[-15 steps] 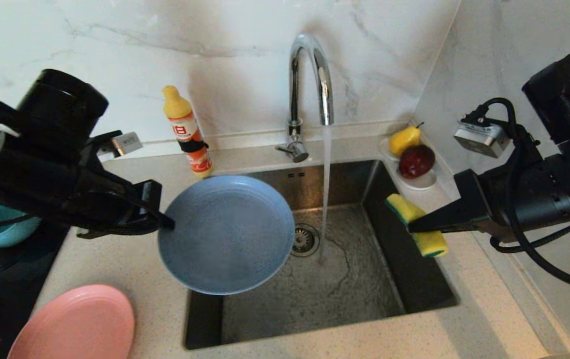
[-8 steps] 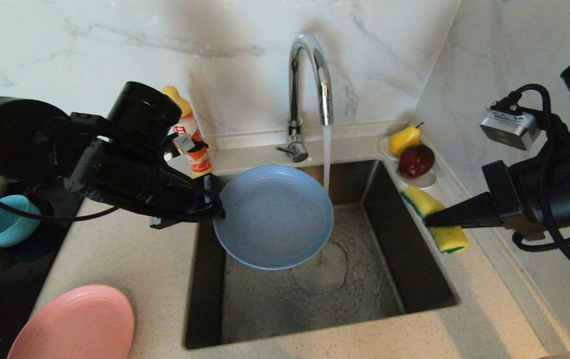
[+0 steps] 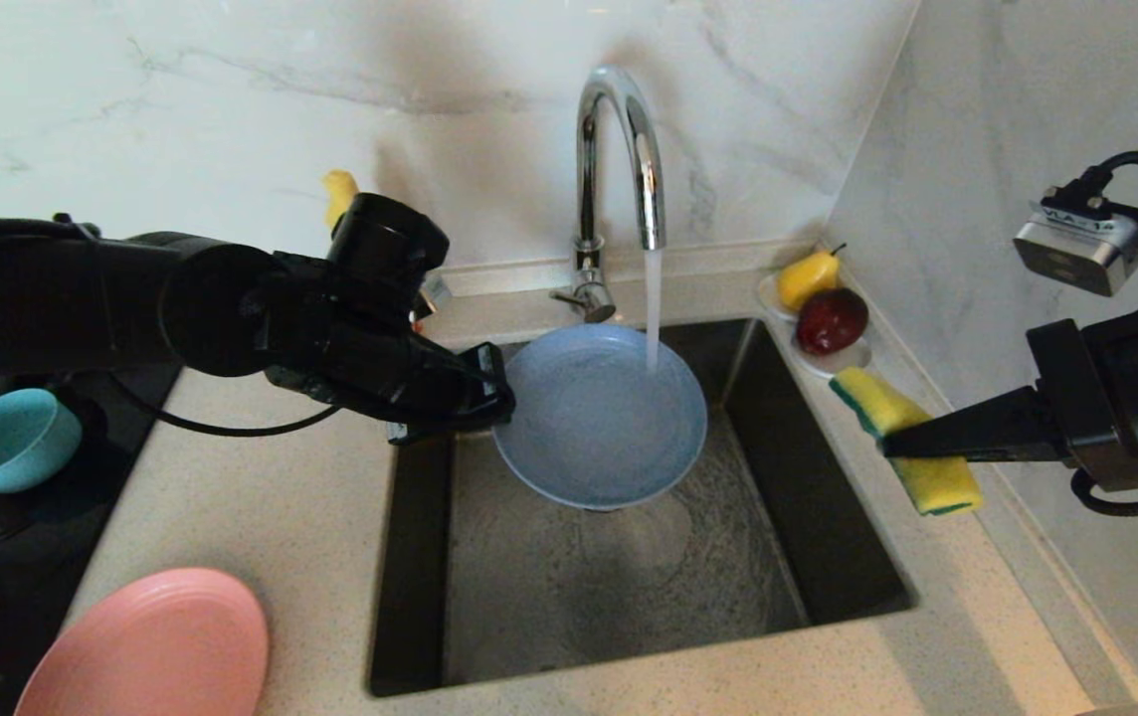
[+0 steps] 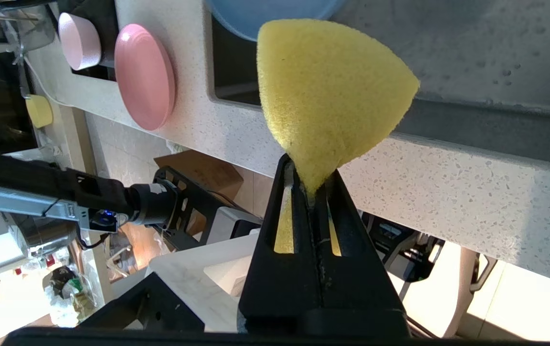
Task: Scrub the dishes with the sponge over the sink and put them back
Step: Wash the plate
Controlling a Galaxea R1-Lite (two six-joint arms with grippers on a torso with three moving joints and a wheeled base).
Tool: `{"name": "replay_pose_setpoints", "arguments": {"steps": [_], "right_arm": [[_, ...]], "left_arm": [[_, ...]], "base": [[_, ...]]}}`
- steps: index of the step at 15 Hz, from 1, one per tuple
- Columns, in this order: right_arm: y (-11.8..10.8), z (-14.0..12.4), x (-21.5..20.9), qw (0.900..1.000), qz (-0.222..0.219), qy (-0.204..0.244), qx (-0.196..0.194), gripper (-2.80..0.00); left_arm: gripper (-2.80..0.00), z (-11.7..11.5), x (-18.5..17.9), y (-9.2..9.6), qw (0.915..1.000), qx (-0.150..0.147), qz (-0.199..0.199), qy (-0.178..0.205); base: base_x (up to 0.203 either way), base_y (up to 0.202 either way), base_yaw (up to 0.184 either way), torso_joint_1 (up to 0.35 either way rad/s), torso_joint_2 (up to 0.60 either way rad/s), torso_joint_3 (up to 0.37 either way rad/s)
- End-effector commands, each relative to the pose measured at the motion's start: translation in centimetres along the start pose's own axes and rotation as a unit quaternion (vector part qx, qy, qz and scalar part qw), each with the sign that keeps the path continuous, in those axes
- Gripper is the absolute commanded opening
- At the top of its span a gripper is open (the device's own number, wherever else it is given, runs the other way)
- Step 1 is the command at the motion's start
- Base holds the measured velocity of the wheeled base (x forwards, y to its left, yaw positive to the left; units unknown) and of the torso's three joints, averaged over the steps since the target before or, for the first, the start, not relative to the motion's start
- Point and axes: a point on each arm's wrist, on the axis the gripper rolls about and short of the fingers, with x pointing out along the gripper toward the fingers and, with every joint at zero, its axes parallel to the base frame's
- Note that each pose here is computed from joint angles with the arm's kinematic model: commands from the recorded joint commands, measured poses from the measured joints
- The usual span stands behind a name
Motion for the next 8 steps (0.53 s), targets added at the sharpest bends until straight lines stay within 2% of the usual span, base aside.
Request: {"name": "replay_pose_setpoints", "arguments": {"steps": [1, 4, 8], "right_arm": [[0.2, -0.2, -0.5, 1.0, 0.004, -0.004, -0.002, -2.8], [0.1, -0.3, -0.5, 1.0, 0.004, -0.004, -0.002, -2.8], [0.1, -0.4, -0.4, 1.0, 0.003, -0.001, -0.002, -2.8]], "left_arm": [[-2.8, -0.4, 2.3, -0.3, 0.9998, 0.002, 0.003, 0.019], [-2.8, -0.2, 3.9, -1.0, 0.9997, -0.001, -0.002, 0.023], [-2.8, -1.4, 5.1, -2.0, 0.9991, 0.011, -0.006, 0.041]], "base": [[0.0, 0.0, 0.0, 0.0, 0.0, 0.0], [0.0, 0.0, 0.0, 0.0, 0.0, 0.0], [0.0, 0.0, 0.0, 0.0, 0.0, 0.0]]}}
